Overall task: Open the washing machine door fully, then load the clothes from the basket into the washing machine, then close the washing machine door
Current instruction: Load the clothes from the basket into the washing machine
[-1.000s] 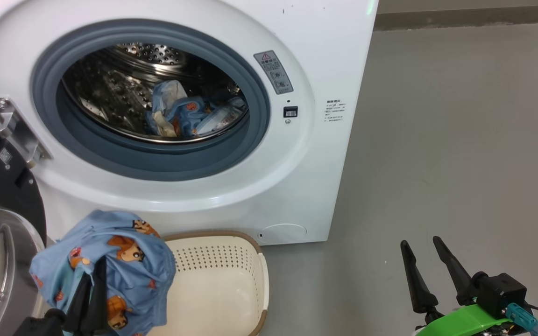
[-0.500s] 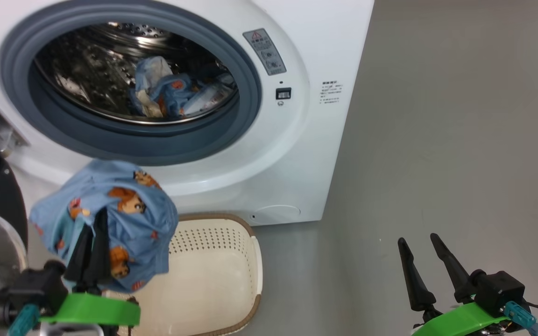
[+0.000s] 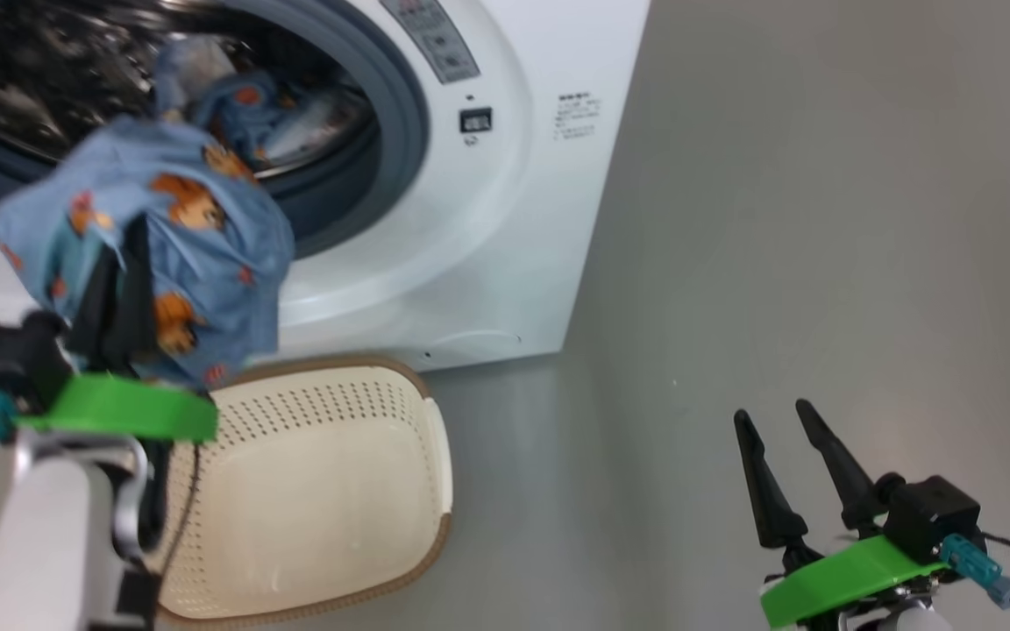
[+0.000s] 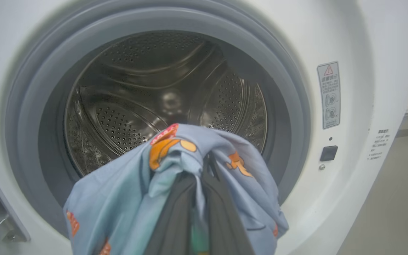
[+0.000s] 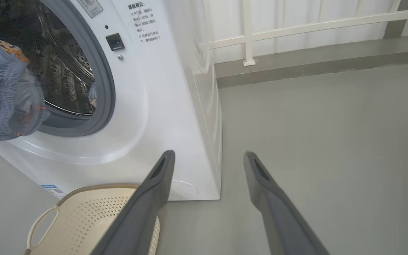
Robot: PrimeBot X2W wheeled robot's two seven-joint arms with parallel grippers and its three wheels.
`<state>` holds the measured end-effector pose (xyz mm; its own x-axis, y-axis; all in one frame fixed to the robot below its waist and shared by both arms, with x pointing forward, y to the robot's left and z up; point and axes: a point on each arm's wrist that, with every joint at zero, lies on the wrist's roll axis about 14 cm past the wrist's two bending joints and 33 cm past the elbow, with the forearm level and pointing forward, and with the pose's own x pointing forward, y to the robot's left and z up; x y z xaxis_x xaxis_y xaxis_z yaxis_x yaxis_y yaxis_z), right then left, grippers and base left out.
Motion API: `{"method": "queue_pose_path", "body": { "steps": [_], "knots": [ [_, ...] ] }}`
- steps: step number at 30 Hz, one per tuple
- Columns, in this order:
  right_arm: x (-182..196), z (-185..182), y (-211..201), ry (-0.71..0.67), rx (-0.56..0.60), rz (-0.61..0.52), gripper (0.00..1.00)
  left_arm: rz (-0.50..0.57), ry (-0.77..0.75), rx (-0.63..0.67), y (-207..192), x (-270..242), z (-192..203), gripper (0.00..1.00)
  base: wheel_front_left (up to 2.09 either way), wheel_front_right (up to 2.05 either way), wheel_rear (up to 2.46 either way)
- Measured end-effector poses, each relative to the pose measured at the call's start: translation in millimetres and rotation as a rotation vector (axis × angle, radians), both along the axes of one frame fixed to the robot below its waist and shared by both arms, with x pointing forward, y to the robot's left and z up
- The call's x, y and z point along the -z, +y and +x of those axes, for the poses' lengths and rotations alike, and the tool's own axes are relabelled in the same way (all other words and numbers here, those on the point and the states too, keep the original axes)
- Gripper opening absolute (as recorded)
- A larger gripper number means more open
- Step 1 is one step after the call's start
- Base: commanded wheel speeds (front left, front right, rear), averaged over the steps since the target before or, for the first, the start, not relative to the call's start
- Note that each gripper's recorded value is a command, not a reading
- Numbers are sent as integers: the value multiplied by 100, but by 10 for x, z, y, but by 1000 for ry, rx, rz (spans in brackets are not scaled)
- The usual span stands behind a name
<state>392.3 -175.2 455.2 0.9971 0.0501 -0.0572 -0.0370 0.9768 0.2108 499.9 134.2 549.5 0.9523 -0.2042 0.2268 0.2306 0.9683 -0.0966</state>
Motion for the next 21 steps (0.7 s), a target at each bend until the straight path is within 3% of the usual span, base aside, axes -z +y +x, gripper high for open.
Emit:
{"method": "queue_pose_path", "body": {
  "steps": [21],
  "knots": [
    [555,325,-129,123,33,-1,100,49,60,60,-129,518,1302,0,0,0,0]
  ]
}}
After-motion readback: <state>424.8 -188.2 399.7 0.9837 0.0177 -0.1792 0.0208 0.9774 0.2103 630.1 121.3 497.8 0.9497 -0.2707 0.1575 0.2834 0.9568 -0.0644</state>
